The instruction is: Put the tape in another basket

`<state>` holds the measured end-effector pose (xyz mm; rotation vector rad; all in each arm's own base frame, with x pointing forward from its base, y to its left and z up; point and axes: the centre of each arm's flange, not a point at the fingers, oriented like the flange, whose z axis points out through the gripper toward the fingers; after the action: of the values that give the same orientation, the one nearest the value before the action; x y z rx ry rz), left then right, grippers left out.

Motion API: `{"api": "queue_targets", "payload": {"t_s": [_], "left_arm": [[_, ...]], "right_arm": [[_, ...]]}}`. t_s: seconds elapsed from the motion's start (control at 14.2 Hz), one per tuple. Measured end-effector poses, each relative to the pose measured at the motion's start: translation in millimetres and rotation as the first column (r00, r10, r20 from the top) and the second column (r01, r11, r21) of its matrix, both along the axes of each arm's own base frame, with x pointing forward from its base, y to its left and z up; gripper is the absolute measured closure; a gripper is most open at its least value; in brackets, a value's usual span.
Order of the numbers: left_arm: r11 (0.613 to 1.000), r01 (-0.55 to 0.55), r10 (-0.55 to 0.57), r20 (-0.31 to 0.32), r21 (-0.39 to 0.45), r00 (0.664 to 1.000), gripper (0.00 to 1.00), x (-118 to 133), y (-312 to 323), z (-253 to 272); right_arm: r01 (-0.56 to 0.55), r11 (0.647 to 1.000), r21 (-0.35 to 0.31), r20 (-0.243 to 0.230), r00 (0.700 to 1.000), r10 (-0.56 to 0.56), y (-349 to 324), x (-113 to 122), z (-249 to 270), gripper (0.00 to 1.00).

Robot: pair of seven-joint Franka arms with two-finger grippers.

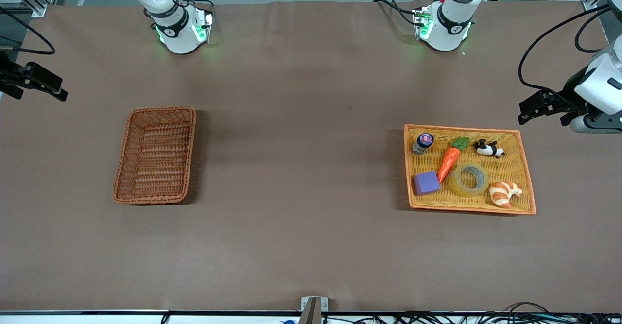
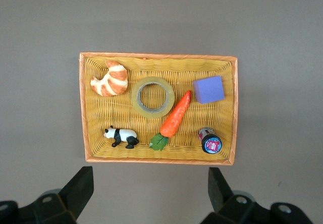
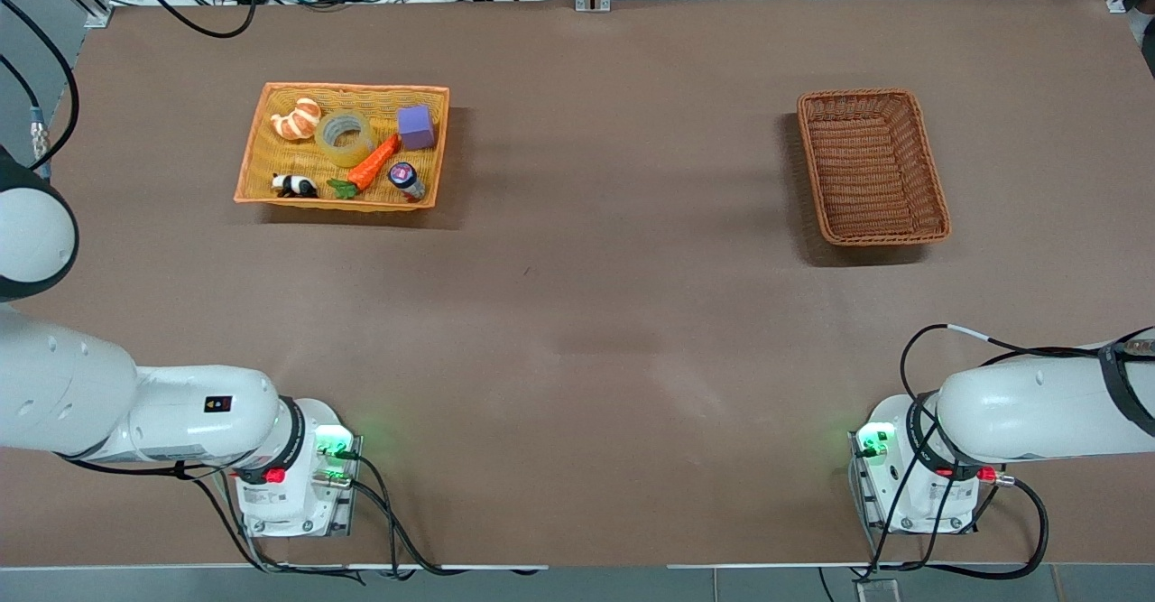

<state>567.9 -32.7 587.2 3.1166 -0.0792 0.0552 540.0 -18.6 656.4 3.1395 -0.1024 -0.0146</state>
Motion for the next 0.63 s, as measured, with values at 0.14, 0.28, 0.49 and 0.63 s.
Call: {"api": "queue_targets", "payload": {"t_s": [0.14, 0.28, 0.49, 0.63], "left_arm": [[1.000, -0.003, 0.003, -0.003, 0.000, 1.000, 0.02, 1.3, 1.7, -2.3], [1.000, -0.011, 0.011, -0.013, 0.000, 1.000, 0.02, 4.5, 5.2, -9.2], [0.999, -0.041, 0.041, -0.061, 0.000, 0.997, 0.05, 15.2, 30.8, -45.7], [0.998, -0.055, 0.054, -0.075, -0.003, 0.996, 0.07, 26.0, 55.9, -81.9]], "right_arm": [[0.000, 1.000, 0.000, 0.000, 1.000, 0.000, 0.0, 0.0, 0.0, 0.00], [0.000, 1.000, 0.000, 0.000, 1.000, 0.000, 0.0, 0.0, 0.0, 0.00], [0.000, 1.000, 0.000, 0.000, 1.000, 0.000, 0.0, 0.0, 0.0, 0.00], [0.000, 1.000, 0.000, 0.000, 1.000, 0.000, 0.0, 0.0, -0.1, 0.00]]}}
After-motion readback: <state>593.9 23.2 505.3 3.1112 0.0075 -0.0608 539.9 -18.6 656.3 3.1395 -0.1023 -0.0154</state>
